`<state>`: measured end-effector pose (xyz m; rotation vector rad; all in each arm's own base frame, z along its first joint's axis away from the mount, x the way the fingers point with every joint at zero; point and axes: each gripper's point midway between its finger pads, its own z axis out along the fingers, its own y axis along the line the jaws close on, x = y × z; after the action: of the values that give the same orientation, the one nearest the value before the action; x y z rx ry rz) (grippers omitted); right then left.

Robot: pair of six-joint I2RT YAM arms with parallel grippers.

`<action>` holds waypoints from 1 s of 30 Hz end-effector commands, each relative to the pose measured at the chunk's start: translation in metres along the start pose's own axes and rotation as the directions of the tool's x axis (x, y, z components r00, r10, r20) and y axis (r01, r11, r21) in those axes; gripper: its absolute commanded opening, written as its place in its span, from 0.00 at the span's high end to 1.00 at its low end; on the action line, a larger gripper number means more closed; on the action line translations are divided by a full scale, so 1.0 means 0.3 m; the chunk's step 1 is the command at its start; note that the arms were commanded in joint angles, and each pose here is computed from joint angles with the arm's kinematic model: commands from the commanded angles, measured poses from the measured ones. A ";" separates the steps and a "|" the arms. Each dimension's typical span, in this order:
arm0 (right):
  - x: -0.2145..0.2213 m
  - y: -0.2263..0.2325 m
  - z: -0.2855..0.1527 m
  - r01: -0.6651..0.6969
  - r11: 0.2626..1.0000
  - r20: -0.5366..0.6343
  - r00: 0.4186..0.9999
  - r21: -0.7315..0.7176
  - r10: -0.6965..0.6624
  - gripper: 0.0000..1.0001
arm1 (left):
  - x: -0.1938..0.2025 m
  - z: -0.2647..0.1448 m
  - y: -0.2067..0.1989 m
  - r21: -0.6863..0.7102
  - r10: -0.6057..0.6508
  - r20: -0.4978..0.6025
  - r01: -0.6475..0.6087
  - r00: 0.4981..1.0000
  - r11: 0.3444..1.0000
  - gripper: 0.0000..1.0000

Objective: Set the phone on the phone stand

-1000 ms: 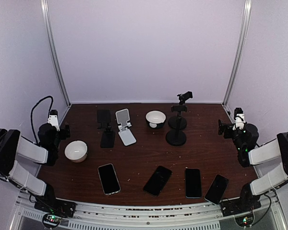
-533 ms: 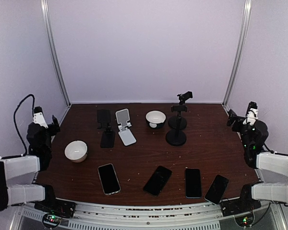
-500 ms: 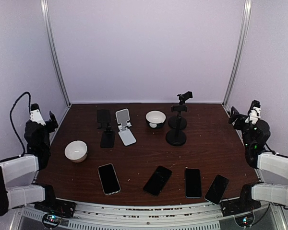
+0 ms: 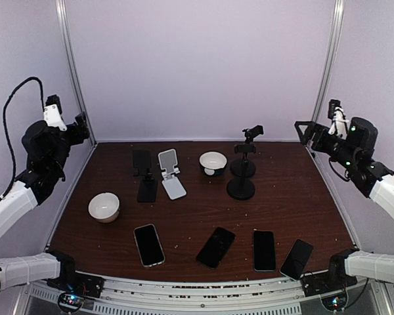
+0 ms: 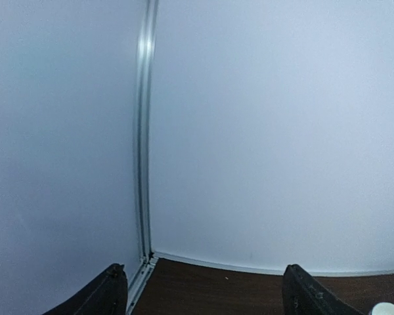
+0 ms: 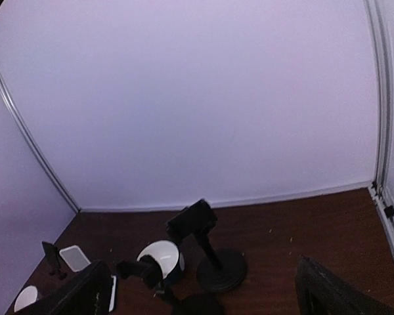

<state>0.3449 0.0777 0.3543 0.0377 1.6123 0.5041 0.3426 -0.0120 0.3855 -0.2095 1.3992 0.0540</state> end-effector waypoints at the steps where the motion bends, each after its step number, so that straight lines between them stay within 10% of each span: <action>1: 0.317 0.027 -0.052 0.127 0.985 -0.411 0.909 0.120 -0.068 0.00 | 0.053 -0.014 -0.275 0.280 0.138 -0.071 -0.113 0.988 0.953 0.16; 17: 0.864 0.130 -0.350 0.433 0.881 -0.874 0.484 0.191 -0.048 0.00 | 0.258 -0.078 -0.722 0.604 0.132 -0.144 -0.018 0.981 0.797 0.17; 24: 0.761 0.251 -0.148 0.417 0.897 -0.778 0.608 0.143 -0.158 0.00 | 0.293 -0.110 -0.831 0.702 0.175 -0.155 -0.016 0.972 0.712 0.20; 30: 0.857 0.231 -0.163 0.411 0.898 -0.830 0.548 0.158 -0.105 0.00 | 0.394 -0.084 -0.727 0.578 0.227 -0.247 -0.045 0.942 0.815 0.21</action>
<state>0.2510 0.2102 0.1549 -0.2253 2.5214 -0.0257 0.3713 -0.2556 0.2903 0.4781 1.6476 -0.3454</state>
